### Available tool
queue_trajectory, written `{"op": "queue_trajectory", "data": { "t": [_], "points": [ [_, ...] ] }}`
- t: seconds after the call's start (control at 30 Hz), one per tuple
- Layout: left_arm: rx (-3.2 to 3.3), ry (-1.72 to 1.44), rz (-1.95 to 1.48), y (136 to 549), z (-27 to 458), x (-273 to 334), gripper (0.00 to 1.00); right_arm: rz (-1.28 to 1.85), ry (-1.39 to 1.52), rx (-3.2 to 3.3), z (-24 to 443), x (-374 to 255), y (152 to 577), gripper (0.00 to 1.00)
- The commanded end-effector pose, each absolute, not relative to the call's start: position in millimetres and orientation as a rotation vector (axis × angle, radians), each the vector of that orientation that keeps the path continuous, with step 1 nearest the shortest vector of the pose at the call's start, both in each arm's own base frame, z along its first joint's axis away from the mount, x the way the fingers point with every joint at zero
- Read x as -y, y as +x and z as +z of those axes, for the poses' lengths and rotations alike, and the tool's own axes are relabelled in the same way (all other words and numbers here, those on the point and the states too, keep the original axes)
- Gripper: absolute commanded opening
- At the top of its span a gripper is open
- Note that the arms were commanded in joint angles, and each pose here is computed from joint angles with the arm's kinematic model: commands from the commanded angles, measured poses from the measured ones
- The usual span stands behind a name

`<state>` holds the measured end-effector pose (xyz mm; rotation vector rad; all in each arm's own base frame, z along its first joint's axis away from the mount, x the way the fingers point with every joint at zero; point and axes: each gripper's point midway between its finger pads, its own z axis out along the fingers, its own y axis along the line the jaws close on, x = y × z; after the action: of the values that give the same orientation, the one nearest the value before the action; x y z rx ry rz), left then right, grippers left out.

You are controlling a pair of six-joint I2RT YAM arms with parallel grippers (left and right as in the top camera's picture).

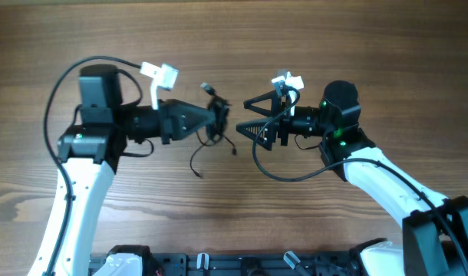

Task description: Untangle cables

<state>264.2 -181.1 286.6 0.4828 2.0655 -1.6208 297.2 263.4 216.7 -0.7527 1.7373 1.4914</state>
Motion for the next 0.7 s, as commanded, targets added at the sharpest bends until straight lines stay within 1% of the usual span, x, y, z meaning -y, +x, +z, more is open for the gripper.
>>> {"op": "queue_trajectory", "data": {
  "t": [0.0,0.07,0.1,0.13,0.2,0.23,0.27,0.3,0.33,0.4,0.43,0.47,0.5,0.53,0.57,0.6,0.67],
  "points": [
    [-1.981,0.672,-1.708,238.4,302.4,204.8,0.04,1.619,-0.855,-1.675,225.5,-266.9,280.5,1.0],
    [-1.98,0.72,-1.734,229.1,302.4,215.1,0.04,1.637,-0.898,-1.658,225.0,-268.1,274.2,1.0],
    [-1.98,0.737,-1.742,225.8,302.4,218.6,0.04,1.647,-0.91,-1.654,225.1,-268.2,271.8,0.97],
    [-1.98,0.749,-1.749,223.3,302.3,221.2,0.04,1.654,-0.92,-1.651,225.2,-268.0,270.2,0.84],
    [-1.982,0.75,-1.746,223.3,301.9,221.7,0.04,1.65,-0.916,-1.652,225.1,-268.1,270.9,0.26],
    [-1.991,0.742,-1.73,225.2,300.2,221.6,0.04,1.65,-0.914,-1.653,225.0,-267.8,271.3,0.08],
    [-2.005,0.731,-1.706,228.0,297.7,221.3,0.04,1.654,-0.909,-1.659,225.1,-267.6,271.4,0.04],
    [-2.02,0.717,-1.678,231.3,294.8,220.8,0.05,1.66,-0.9,-1.667,224.7,-267.1,271.8,0.04],
    [-2.037,0.701,-1.644,235.3,291.4,220.1,0.09,1.669,-0.884,-1.681,224.4,-266.2,272.8,0.04],
    [-2.098,0.635,-1.551,247.4,281.3,217.1,0.34,1.688,-0.826,-1.726,223.1,-262.7,277.7,0.04],
    [-2.14,0.582,-1.499,254.8,275.2,214.4,0.41,1.696,-0.764,-1.769,220.9,-260.5,283.0,0.04],
    [-2.189,0.51,-1.434,264.1,268.0,210.4,0.59,1.697,-0.694,-1.817,216.9,-258.6,289.3,0.04],
    [-2.219,0.459,-1.392,270.0,263.4,207.3,0.67,1.682,-0.644,-1.851,211.9,-257.8,294.5,0.05],
    [-2.243,0.416,-1.359,274.8,259.8,204.5,0.85,1.657,-0.574,-1.901,204.2,-256.4,301.6,0.04],
    [-2.262,0.379,-1.333,278.4,256.9,202.3,1.0,1.63,-0.527,-1.936,197.7,-255.0,306.8,0.05],
    [-2.263,0.377,-1.327,279.0,256.4,201.9,1.0,1.596,-0.47,-1.979,189.1,-252.8,312.5,0.05],
    [-2.267,0.376,-1.295,281.5,253.9,200.0,1.0,1.59,-0.488,-1.971,189.4,-252.9,311.7,0.05]
  ]
}}
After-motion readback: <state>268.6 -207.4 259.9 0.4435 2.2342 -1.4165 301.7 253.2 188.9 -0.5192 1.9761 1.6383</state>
